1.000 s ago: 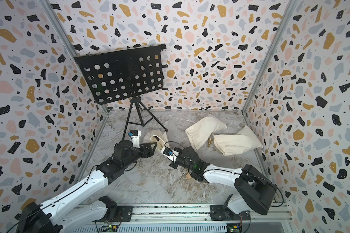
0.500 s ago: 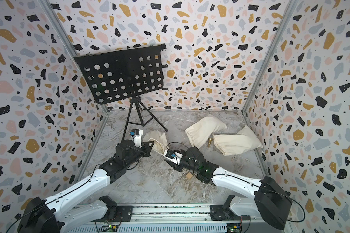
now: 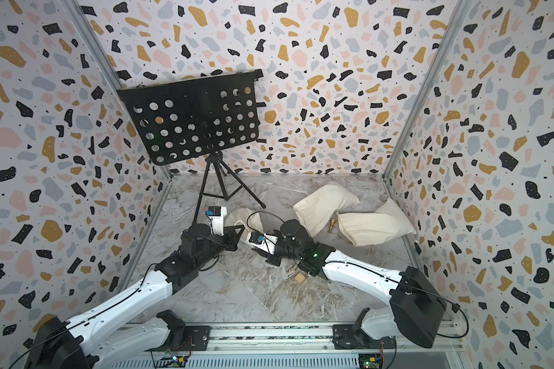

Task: Close the soil bag
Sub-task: Frap the soil bag at the center of the board.

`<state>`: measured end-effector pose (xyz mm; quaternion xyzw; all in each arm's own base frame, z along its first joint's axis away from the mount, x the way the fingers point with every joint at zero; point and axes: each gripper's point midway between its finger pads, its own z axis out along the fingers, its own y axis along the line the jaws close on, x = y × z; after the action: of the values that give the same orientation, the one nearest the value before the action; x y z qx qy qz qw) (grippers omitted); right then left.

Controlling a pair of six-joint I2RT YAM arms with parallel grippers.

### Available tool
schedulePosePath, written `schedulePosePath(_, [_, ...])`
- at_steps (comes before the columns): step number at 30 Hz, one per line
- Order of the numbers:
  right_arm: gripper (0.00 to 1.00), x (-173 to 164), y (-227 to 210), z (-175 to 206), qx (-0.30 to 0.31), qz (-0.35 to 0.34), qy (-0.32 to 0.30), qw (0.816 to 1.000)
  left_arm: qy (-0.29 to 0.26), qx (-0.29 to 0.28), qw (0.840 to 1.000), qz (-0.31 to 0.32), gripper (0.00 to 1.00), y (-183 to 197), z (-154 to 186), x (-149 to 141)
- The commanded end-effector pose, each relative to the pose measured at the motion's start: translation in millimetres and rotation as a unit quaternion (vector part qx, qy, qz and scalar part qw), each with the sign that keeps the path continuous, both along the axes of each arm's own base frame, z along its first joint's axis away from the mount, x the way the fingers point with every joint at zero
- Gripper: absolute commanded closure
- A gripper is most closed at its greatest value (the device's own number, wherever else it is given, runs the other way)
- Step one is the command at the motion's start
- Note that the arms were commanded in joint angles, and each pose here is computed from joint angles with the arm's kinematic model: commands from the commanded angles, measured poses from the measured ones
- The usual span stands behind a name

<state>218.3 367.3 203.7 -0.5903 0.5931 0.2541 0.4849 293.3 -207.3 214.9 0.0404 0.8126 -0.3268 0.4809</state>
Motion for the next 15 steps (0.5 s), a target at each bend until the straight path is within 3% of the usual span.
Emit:
schedulePosePath(1, [0.67, -2.9, 6.9, 12.4, 0.003, 0.018, -0.006, 1.0, -0.033, -0.017, 0.999, -0.025, 1.0, -8.2, 18.3, -5.3])
schedulePosePath(15, [0.56, 6.7, 14.6, 16.2, 0.013, 0.004, 0.0, 1.0, -0.037, -0.015, 0.999, -0.035, 1.0, -9.6, 20.1, -10.6])
